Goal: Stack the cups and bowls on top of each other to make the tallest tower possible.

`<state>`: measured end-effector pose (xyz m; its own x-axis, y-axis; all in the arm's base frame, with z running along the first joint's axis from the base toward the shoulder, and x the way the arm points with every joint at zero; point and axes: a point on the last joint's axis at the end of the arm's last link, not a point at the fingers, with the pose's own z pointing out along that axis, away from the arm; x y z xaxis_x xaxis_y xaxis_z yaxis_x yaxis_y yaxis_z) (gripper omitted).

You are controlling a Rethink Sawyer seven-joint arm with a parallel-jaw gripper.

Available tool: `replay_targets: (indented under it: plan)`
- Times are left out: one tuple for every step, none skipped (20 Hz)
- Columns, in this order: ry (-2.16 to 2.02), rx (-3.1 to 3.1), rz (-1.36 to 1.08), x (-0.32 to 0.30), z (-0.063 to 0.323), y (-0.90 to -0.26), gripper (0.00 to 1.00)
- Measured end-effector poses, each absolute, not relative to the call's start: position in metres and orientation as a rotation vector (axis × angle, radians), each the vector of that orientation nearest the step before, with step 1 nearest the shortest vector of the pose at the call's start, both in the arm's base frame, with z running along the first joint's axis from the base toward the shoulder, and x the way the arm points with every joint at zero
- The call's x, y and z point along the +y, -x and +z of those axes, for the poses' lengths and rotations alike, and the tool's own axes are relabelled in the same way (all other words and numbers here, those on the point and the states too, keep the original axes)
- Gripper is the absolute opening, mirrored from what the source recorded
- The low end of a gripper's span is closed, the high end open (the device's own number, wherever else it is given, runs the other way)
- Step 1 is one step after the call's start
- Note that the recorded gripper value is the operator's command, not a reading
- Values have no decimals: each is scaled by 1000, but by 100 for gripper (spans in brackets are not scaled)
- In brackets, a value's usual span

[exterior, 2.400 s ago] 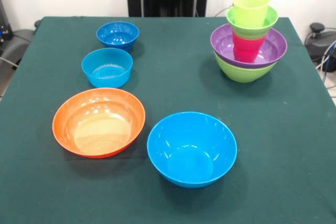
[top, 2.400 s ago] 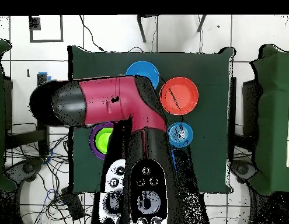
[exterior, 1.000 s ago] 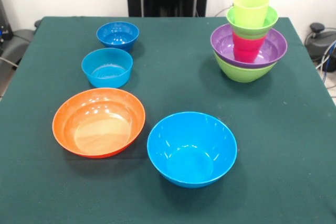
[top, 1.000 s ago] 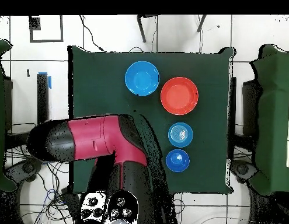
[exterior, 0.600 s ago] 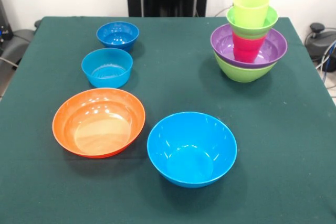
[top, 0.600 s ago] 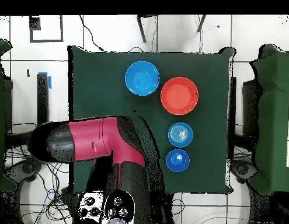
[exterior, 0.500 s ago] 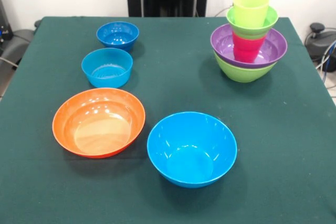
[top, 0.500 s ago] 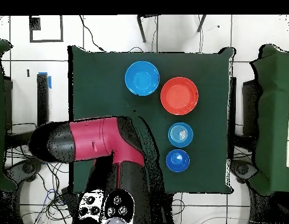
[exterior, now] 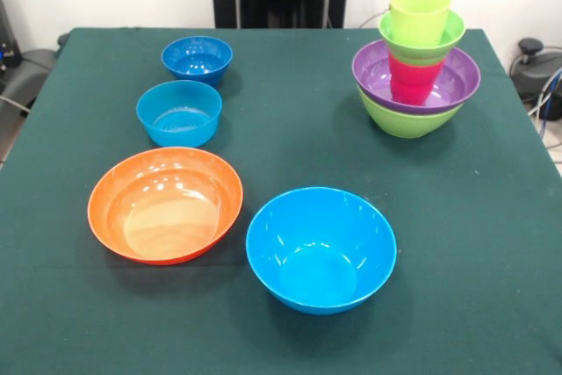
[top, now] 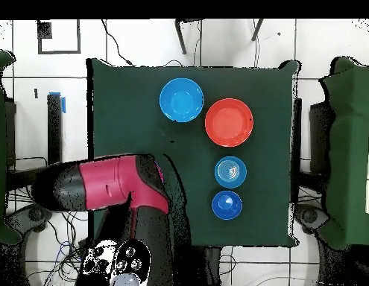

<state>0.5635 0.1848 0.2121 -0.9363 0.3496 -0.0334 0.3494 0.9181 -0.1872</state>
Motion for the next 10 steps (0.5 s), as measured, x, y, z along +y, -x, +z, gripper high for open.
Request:
replay_targets:
  plan:
    - [554,-3075,305,187,210,-562,0]
    - [547,-3074,310,189,209,-560,0]
    - [534,-3069,319,192,205,-556,0]
    - [529,-3067,321,194,204,-554,0]
    - [523,-3064,325,196,203,-552,0]
    - [513,-3060,331,199,201,-547,0]
    - [507,-3057,335,201,199,-545,0]
    - [497,-3053,345,204,197,-541,0]
    - [493,-3051,349,205,196,-540,0]
    - [490,-3050,354,205,195,-538,0]
